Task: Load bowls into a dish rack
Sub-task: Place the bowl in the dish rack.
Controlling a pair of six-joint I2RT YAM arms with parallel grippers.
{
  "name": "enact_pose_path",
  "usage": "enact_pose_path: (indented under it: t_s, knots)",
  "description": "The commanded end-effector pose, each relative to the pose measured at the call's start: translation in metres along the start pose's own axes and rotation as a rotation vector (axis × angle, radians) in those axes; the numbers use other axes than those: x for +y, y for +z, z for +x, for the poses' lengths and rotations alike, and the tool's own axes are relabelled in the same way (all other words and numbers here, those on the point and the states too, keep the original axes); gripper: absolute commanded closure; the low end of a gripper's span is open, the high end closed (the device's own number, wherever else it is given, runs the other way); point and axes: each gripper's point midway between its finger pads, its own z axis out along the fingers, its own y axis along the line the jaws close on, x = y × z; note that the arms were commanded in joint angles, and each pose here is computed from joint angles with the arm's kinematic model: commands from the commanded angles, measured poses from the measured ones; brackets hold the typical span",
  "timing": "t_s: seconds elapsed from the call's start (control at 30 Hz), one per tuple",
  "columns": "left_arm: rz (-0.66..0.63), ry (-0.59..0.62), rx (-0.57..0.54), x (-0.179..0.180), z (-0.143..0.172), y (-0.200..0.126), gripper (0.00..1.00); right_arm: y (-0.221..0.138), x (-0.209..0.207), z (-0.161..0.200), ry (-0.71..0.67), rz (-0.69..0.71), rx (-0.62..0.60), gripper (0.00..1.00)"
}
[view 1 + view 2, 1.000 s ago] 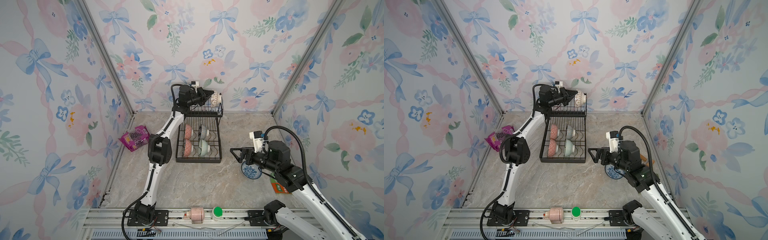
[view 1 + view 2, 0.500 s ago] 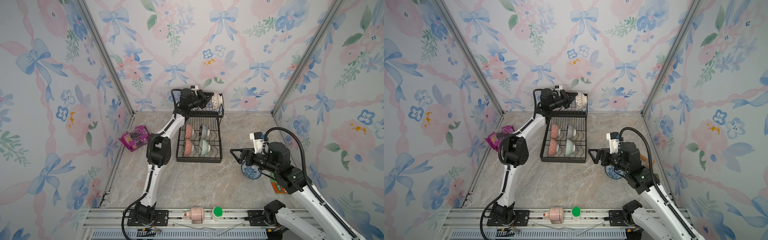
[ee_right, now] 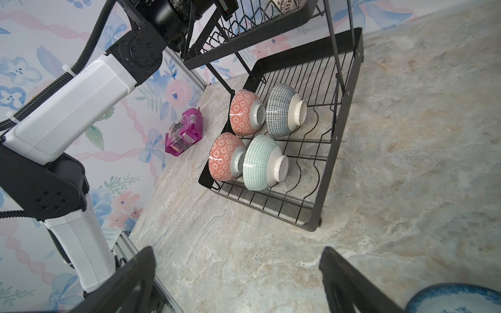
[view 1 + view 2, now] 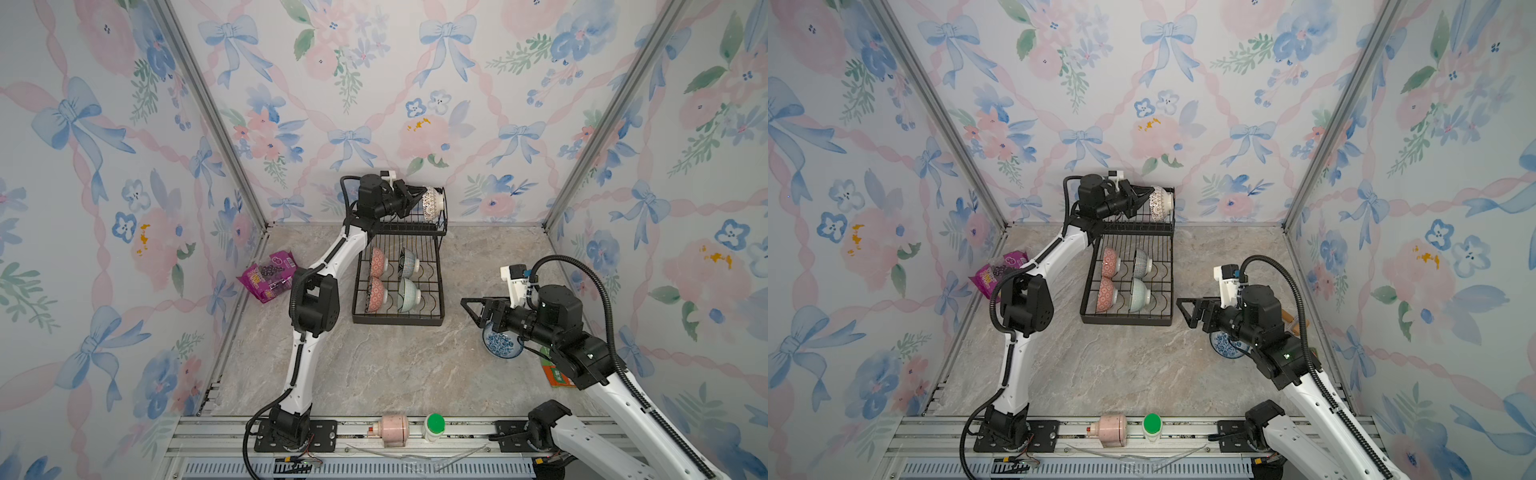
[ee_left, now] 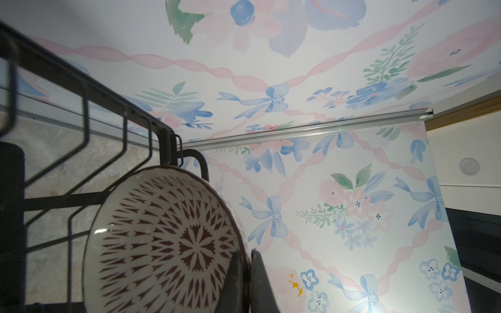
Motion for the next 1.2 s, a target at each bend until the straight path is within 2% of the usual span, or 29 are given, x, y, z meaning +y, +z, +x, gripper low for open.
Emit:
enact_pose_path:
  t_s: [0.0, 0.13, 0.33, 0.43, 0.63, 1.17]
  knots:
    - [-0.028, 0.047, 0.029, -0.005, 0.002, -0.008, 1.00, 0.000, 0.001, -0.003, 0.006, -0.016, -0.016, 0.04]
    - [-0.050, 0.061, 0.028, 0.000, -0.001, -0.013, 0.98, 0.001, 0.003, -0.003, 0.004, -0.020, -0.014, 0.04]
    - [-0.059, 0.067, 0.022, 0.005, -0.006, -0.015, 1.00, 0.001, 0.002, -0.003, 0.003, -0.016, -0.012, 0.04]
    - [-0.060, 0.076, 0.018, 0.004, -0.007, -0.016, 0.93, 0.001, 0.002, -0.003, 0.005, -0.017, -0.012, 0.04]
    - [-0.118, 0.111, -0.002, 0.004, -0.011, -0.024, 0.93, 0.001, 0.003, -0.003, 0.003, -0.019, -0.010, 0.04]
    - [-0.253, 0.154, -0.011, 0.019, -0.012, -0.038, 0.82, 0.000, 0.008, -0.004, -0.002, -0.033, -0.014, 0.04]
